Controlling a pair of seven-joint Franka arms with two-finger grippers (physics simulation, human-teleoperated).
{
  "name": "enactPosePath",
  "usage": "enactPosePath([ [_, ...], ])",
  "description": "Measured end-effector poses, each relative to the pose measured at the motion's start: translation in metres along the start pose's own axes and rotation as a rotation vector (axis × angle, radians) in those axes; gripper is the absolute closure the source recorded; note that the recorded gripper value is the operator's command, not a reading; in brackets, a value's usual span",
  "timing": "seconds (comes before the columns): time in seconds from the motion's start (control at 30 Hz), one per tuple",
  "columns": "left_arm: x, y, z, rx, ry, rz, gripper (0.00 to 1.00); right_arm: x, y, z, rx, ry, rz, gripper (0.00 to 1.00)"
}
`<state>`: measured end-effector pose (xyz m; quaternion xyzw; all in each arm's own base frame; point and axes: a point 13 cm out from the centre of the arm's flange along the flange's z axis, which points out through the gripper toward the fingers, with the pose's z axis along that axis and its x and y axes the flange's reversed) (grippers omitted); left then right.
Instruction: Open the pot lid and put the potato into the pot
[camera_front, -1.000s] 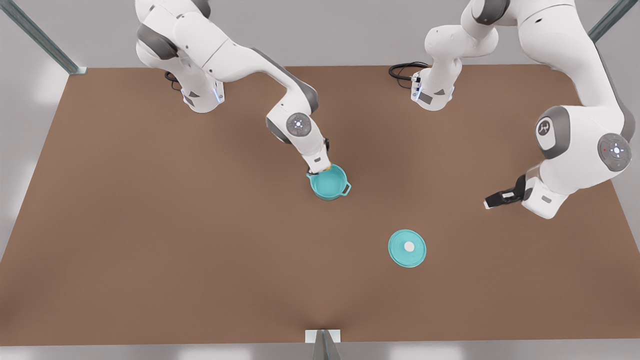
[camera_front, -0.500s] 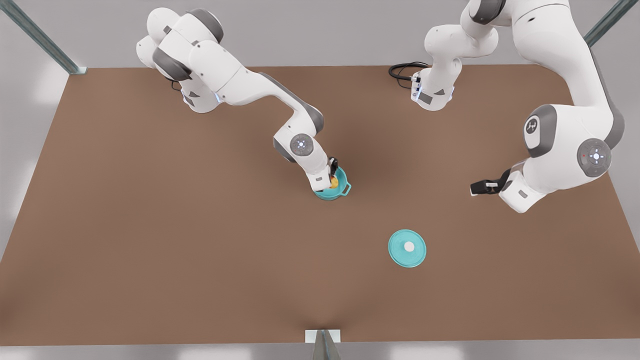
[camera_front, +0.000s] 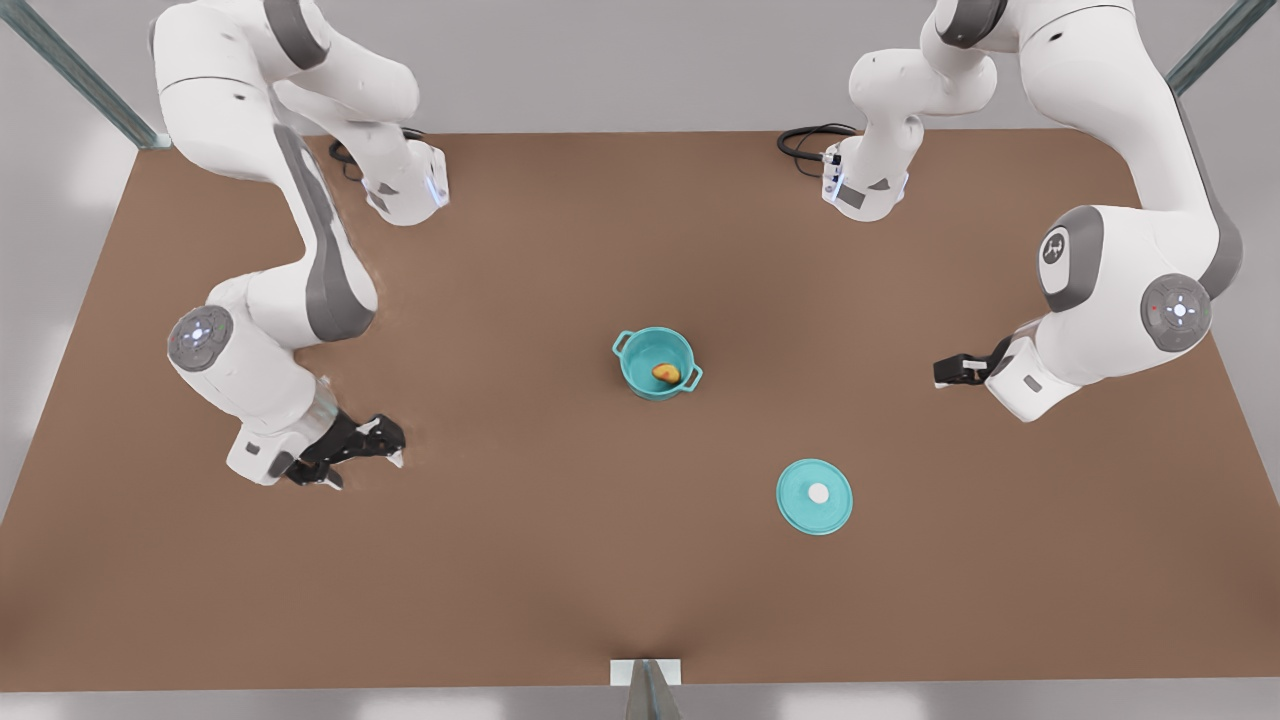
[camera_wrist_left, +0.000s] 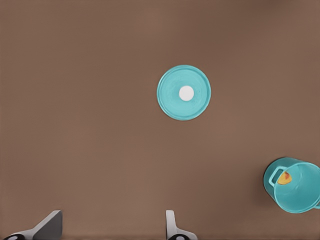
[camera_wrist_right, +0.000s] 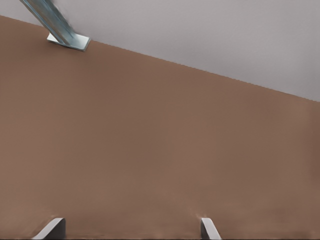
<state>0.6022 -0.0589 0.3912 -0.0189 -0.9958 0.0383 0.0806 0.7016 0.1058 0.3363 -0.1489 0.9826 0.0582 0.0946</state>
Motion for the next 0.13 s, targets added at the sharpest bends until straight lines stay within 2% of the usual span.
enactPosePath([
  [0.13,0.0,-0.001,0.0,0.0,0.002,0.007,0.0,0.054,-0.048,0.008,0.032,0.187,-0.014,0.0],
])
